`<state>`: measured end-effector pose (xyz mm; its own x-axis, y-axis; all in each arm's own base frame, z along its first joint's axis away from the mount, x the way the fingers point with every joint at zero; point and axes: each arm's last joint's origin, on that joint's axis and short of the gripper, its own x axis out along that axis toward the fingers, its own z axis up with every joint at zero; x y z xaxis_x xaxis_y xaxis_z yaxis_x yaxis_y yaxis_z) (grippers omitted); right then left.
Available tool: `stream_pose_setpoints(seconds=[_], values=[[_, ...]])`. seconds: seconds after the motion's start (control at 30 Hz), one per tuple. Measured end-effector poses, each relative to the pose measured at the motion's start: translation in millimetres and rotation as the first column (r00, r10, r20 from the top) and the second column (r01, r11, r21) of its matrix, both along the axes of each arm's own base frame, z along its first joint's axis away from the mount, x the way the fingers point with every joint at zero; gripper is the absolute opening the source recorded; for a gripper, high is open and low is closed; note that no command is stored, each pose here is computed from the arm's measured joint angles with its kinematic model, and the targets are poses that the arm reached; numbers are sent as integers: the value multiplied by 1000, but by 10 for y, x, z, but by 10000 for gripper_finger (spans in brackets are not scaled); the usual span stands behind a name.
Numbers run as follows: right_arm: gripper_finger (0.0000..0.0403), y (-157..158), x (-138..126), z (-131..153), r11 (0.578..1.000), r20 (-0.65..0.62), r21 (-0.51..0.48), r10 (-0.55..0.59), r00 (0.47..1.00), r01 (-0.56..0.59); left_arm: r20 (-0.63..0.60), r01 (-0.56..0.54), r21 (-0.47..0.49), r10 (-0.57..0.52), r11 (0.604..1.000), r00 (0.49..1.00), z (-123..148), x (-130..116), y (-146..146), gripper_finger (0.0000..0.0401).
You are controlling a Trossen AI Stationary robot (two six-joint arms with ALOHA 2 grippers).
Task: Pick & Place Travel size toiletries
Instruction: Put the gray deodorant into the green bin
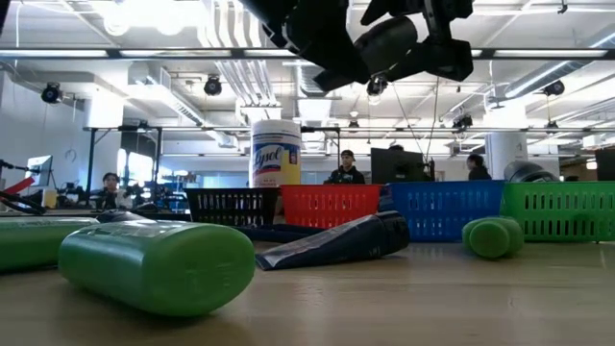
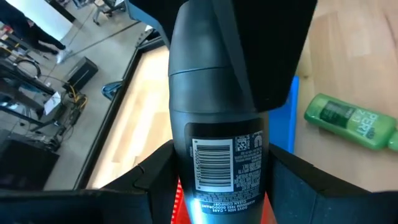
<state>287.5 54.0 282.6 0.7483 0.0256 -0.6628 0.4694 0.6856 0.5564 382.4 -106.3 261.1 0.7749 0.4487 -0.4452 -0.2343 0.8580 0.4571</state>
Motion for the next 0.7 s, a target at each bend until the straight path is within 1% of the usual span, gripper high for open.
stream_pose_setpoints(seconds=[0.23, 0.43, 0.57, 0.7], values=[[289, -25, 24, 24, 998, 29, 41, -41, 999, 40, 8, 9, -8, -9, 1000, 1000, 11, 26, 45, 201], [257, -31, 25, 24, 995, 27, 75, -73, 997, 70, 14, 7, -11, -7, 1000, 1000, 14, 33, 61, 201], [247, -28, 23, 21, 993, 21, 91, -72, 997, 70, 14, 7, -13, -6, 1000, 1000, 14, 36, 69, 201], [247, -37, 17, 11, 990, 7, 107, -88, 996, 87, 18, 6, -15, -5, 1000, 1000, 13, 42, 77, 201]])
